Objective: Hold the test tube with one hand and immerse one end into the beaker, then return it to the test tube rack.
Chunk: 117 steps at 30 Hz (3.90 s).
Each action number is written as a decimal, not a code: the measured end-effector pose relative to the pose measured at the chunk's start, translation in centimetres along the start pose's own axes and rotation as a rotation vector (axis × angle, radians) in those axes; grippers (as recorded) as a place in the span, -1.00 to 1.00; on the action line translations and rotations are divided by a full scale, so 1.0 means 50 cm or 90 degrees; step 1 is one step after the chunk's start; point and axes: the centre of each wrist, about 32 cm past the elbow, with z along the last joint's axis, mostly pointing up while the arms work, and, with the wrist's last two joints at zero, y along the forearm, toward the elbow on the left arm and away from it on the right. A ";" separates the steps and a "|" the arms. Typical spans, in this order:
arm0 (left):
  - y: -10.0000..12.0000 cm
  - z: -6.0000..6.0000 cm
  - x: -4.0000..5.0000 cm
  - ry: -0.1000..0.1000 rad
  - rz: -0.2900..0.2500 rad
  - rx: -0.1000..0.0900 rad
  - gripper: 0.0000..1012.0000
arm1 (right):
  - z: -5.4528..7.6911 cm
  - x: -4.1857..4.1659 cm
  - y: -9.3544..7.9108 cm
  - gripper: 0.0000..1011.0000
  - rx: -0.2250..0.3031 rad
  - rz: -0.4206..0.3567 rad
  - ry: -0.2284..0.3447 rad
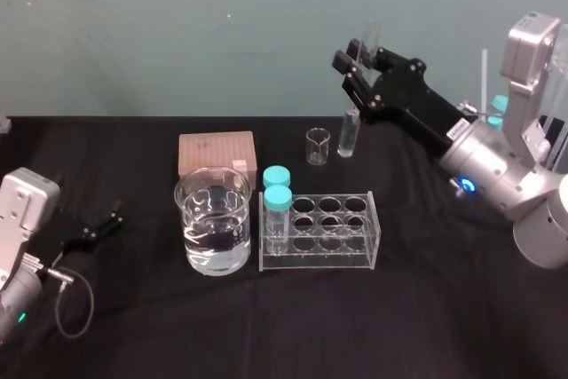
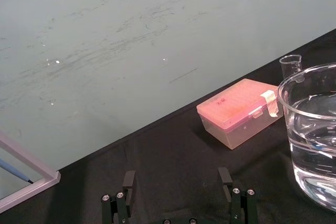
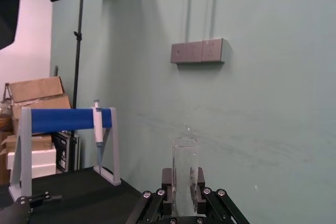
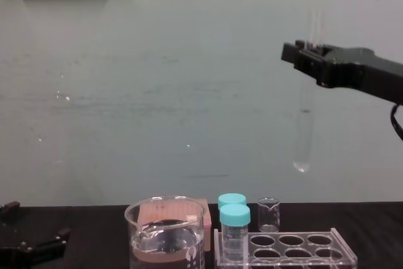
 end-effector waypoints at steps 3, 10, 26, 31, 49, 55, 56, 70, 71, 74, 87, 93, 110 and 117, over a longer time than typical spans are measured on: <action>0.000 0.000 0.000 0.000 0.000 0.000 0.98 | -0.007 -0.004 -0.012 -0.52 -0.009 -0.011 0.009; 0.000 0.000 0.000 0.000 0.000 0.000 0.98 | -0.030 -0.007 -0.043 -0.52 -0.041 -0.037 0.027; 0.000 0.000 0.000 0.000 0.000 0.000 0.98 | -0.075 0.000 -0.062 -0.52 -0.094 -0.052 0.039; 0.000 0.000 0.000 0.000 0.000 0.000 0.98 | -0.081 -0.001 -0.058 -0.52 -0.097 -0.049 0.041; 0.000 0.000 0.000 0.000 0.000 0.000 0.98 | -0.109 0.002 -0.045 -0.52 -0.113 -0.053 0.049; 0.000 0.000 0.000 0.000 0.000 0.000 0.98 | -0.115 0.002 -0.037 -0.52 -0.112 -0.049 0.053; 0.000 0.000 0.000 0.000 0.000 0.000 0.98 | -0.116 0.003 -0.036 -0.52 -0.113 -0.048 0.054; 0.000 0.000 0.000 0.000 0.000 0.000 0.98 | -0.126 0.003 -0.033 -0.52 -0.124 -0.043 0.061; 0.000 0.000 0.000 0.000 0.000 0.000 0.98 | -0.128 0.003 -0.032 -0.52 -0.126 -0.042 0.062; 0.000 0.000 0.000 0.000 0.000 0.000 0.98 | -0.130 0.003 -0.032 -0.52 -0.130 -0.041 0.065; 0.000 0.000 0.000 0.000 0.000 0.000 0.98 | -0.136 0.006 -0.030 -0.52 -0.140 -0.042 0.067; 0.000 0.000 0.000 0.000 0.000 0.000 0.98 | -0.140 0.008 -0.030 -0.52 -0.145 -0.041 0.066; 0.000 0.000 0.000 0.000 0.000 0.000 0.98 | -0.148 0.009 -0.032 -0.52 -0.166 -0.035 0.068; 0.000 0.000 0.000 0.000 0.000 0.000 0.98 | -0.151 0.010 -0.034 -0.52 -0.173 -0.035 0.067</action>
